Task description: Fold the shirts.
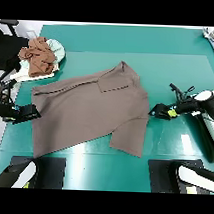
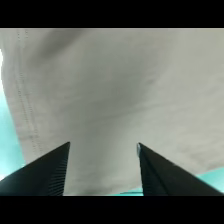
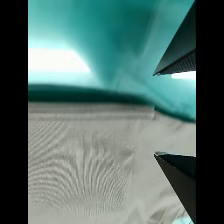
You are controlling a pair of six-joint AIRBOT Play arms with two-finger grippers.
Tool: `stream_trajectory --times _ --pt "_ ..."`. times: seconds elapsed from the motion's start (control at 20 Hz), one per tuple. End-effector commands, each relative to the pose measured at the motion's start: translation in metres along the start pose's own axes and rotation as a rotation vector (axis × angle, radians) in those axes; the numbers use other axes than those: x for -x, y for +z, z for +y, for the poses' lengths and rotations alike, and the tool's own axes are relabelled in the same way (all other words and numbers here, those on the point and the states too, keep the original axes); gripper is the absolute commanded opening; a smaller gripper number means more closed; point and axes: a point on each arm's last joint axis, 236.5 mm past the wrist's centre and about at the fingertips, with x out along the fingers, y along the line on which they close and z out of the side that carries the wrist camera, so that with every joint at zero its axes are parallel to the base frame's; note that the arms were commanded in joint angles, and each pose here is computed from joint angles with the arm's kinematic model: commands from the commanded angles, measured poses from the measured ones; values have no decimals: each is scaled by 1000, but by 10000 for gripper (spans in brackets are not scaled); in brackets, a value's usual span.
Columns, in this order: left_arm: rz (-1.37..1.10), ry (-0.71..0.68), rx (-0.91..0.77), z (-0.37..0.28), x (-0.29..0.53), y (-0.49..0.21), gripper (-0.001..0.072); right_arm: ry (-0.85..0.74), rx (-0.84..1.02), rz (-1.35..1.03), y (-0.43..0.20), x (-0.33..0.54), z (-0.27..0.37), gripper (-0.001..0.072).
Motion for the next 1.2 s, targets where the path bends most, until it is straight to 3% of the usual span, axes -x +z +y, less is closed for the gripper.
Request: stream_trajectory --times 0.0,0.05,0.1,0.25,0.35,0.45,0.6,0.8,1.0,1.15 --pt "6 -16 4 -4 0 -2 496 40 26 -53 3 -18 19 547" --pt "6 -14 3 -3 0 -2 498 28 55 -66 6 -24 23 547" --pt "8 -13 4 -3 -1 -2 679 16 73 -82 9 -29 26 547" --pt "36 -2 8 2 -7 -10 704 -4 65 -63 9 -46 21 522" --pt "87 21 13 9 -17 -25 704 -13 46 -56 12 -54 14 309" --pt "139 44 20 18 -29 -42 705 -12 55 -70 25 -52 17 156" --pt "204 120 17 40 -41 -63 704 -3 109 -147 62 -35 35 21" --pt "224 147 27 46 -39 -67 704 -10 164 -298 111 -7 54 20" --pt "250 142 31 45 -39 -73 705 -3 161 -273 113 -12 54 21" --pt "281 53 24 27 -48 -73 705 24 125 -215 104 -26 51 21"
